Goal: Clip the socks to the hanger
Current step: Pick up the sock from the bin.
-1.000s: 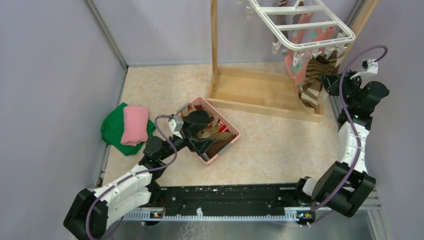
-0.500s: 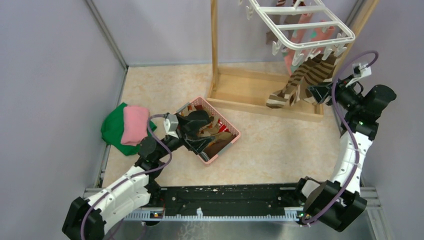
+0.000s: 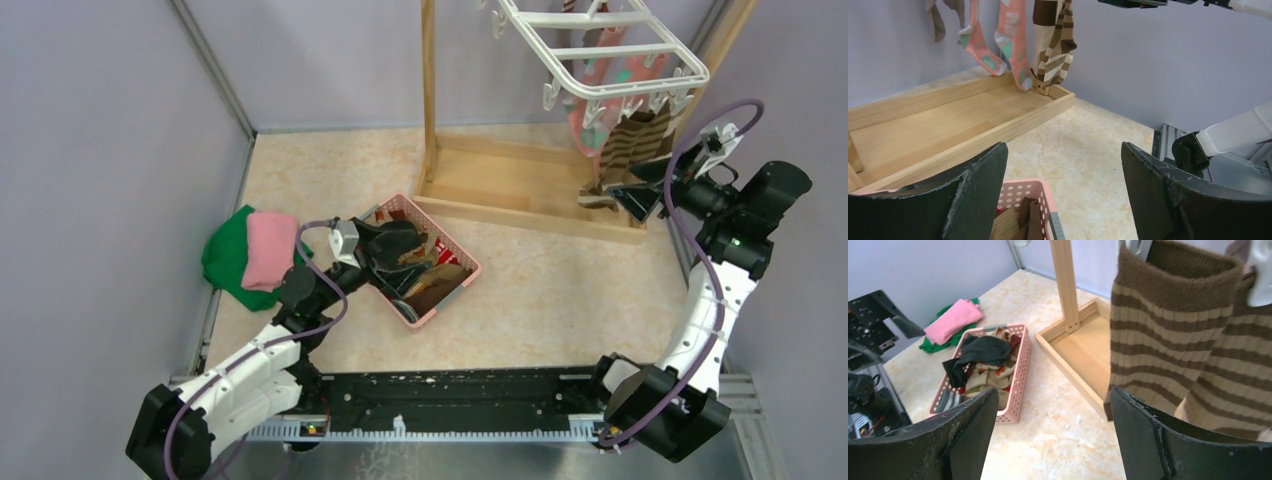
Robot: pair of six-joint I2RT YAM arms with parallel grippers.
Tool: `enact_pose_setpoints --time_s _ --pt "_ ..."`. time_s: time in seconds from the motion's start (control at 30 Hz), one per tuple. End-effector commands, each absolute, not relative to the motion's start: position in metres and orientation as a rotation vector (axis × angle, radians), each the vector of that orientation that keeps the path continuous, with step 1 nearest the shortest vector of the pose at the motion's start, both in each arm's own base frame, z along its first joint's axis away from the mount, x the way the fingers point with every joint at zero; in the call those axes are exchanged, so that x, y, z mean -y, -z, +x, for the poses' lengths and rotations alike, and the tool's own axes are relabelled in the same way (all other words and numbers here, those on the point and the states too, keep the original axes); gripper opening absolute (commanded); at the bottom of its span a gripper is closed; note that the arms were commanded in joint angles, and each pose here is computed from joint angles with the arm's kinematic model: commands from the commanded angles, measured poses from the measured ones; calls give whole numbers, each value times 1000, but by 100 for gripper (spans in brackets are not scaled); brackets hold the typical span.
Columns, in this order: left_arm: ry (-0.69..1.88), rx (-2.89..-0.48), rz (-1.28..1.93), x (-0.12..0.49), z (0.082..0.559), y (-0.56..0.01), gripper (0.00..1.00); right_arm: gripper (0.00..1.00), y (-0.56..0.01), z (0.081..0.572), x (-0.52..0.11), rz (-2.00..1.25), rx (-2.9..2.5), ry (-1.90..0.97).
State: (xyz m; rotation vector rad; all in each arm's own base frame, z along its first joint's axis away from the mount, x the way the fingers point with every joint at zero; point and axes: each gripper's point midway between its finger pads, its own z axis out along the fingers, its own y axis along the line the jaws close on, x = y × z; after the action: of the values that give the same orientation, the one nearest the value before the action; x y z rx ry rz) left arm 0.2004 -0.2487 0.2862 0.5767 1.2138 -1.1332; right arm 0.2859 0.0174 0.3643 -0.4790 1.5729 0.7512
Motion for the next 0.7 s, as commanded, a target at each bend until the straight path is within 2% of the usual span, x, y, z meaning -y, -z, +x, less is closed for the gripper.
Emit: enact_pose_setpoints --time_s 0.0,0.23,0.4,0.53,0.6,0.67 --pt "1074 -1215 555 245 210 -285 89 82 -360 272 -30 -616 -1515 -782" --pt "1036 -1353 538 246 223 -253 89 83 -319 267 -40 -691 -1500 -792" --pt "944 -1561 438 237 245 -218 88 83 -289 260 -53 -719 -1503 -849" --pt "877 -1724 370 231 256 -196 88 88 -265 255 -61 -788 -1531 -768" --pt "832 -1771 385 229 261 -188 86 88 -258 255 -62 -817 -1545 -741" --pt "760 -1825 380 225 271 -180 81 88 -253 256 -64 -823 -1559 -744"
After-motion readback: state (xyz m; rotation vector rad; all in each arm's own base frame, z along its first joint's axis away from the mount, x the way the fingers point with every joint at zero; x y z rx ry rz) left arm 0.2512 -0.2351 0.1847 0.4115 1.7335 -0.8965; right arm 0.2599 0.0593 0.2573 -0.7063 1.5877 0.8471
